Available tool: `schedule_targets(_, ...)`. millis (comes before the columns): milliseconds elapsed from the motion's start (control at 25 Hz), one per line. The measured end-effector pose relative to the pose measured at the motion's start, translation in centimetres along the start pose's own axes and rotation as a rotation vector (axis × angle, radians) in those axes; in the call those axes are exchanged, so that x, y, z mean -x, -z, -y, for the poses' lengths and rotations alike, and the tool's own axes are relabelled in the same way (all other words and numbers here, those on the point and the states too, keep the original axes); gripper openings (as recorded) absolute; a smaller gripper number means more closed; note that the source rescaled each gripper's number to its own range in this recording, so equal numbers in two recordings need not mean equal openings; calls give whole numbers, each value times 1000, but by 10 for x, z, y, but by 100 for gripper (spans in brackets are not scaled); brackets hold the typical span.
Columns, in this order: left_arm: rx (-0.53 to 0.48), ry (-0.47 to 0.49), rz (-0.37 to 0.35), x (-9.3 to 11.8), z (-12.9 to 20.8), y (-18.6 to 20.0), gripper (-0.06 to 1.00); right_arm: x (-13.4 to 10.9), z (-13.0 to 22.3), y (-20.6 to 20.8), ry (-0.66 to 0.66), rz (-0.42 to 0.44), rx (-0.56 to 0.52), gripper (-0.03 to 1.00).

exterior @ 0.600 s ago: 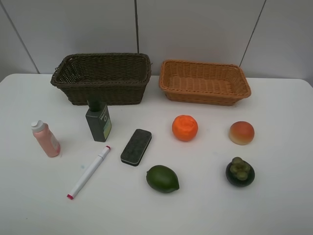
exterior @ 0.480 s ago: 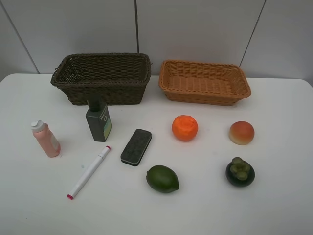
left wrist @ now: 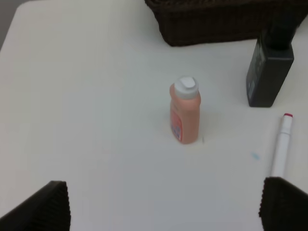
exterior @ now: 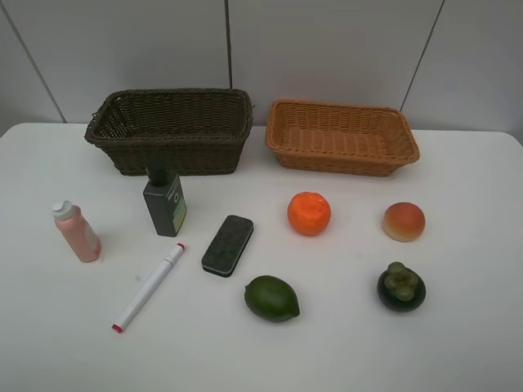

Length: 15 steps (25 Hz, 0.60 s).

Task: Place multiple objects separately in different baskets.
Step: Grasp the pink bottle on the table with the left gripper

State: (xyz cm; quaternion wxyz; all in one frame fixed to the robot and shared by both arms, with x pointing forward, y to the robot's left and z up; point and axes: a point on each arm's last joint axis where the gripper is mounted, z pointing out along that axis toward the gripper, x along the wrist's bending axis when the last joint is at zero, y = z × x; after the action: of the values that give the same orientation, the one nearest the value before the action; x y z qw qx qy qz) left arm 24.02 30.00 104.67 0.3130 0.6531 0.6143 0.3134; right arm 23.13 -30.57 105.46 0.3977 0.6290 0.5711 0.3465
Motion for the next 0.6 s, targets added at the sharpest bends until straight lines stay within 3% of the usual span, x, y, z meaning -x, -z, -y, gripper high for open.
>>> schedule_targets(200,-278,59,4,-2,-23,-37,97,0,0,0,0,0,0,100)
schedule_targets(360,-438,106,4,-3,-51,-75,97,0,0,0,0,0,0,100)
schedule_targets(600,-653,202,62,2,-94,-149,97,0,0,0,0,0,0,100)
